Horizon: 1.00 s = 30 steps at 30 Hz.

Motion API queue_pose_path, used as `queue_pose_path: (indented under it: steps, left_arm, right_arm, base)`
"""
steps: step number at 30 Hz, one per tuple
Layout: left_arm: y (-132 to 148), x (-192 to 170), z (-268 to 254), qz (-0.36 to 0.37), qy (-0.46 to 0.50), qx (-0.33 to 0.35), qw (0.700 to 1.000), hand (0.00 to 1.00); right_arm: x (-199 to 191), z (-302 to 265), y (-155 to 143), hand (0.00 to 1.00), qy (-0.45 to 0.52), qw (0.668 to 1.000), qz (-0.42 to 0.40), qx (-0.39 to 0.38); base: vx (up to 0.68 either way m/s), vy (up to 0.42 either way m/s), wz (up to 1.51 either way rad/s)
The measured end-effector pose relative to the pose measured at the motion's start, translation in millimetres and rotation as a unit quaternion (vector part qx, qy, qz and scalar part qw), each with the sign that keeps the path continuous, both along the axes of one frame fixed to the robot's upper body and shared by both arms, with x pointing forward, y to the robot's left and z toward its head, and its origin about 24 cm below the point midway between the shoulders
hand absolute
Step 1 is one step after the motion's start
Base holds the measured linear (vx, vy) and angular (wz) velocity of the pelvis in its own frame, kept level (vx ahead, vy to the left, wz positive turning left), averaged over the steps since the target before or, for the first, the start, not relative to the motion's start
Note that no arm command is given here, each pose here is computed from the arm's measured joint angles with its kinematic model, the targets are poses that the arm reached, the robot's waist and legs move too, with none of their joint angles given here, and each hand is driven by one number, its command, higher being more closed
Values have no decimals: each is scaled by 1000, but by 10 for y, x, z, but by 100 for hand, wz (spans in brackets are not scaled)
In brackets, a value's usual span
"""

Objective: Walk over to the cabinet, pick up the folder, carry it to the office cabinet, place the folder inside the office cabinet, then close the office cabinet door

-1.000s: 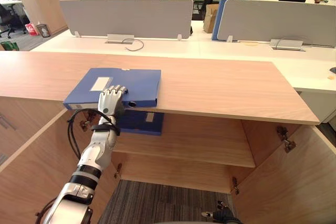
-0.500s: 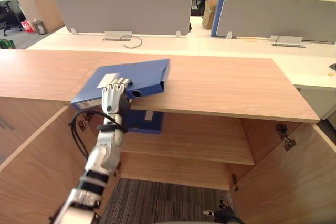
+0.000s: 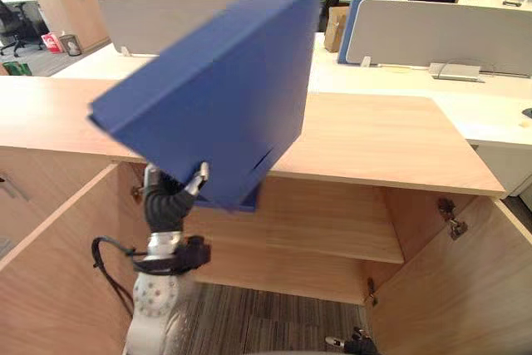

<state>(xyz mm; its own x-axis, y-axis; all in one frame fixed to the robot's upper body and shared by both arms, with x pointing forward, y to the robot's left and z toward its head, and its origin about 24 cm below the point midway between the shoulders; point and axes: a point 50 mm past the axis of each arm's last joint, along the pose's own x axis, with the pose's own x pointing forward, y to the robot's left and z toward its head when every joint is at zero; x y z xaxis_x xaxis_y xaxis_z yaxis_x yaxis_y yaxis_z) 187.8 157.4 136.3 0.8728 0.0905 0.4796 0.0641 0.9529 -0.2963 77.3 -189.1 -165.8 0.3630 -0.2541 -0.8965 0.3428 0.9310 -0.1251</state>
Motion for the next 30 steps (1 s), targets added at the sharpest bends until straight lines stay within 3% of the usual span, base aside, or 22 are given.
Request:
queue_pose_path:
  steps: [4, 6, 8, 10, 16, 21, 24, 30]
  left_arm:
    - [84, -126, 35, -25, -15, -92, 995, 100]
    - [72, -153, 15, -41, -16, -135, 990, 100]
    - [57, -219, -96, -49, 11, -184, 982, 100]
    - [78, -289, -197, -35, 40, -200, 978, 100]
    - [160, -365, -292, -3, 75, -186, 980, 100]
    - [146, -364, -296, 16, 86, -142, 986, 100]
    - [181, -364, -287, 35, 87, -119, 988, 100]
    - [236, -304, -206, 46, 62, -93, 993, 100]
  right_arm:
    - [-25, 11, -25, 0, -12, 998, -53, 12]
    - [171, 96, -21, 0, -54, 995, -78, 10]
    - [566, 430, -29, 0, -172, 979, -108, -20]
    - [647, 741, -133, 0, -250, 960, -112, -54]
    - [566, 1466, -326, 0, -373, 904, -152, -144]
    - [701, 2423, -367, 0, -525, 793, -126, -282]
    - [752, 2677, -354, 0, -568, 751, -128, -311]
    - [874, 2873, -315, 0, -621, 716, -101, -304]
  base:
    - [-5, 2, 2]
    - [-8, 0, 2]
    - [-5, 4, -4]
    - [0, 0, 0]
    - [-3, -2, -25]
    - [-34, -8, -18]
    - [-14, -1, -10]
    - [-18, -2, 2]
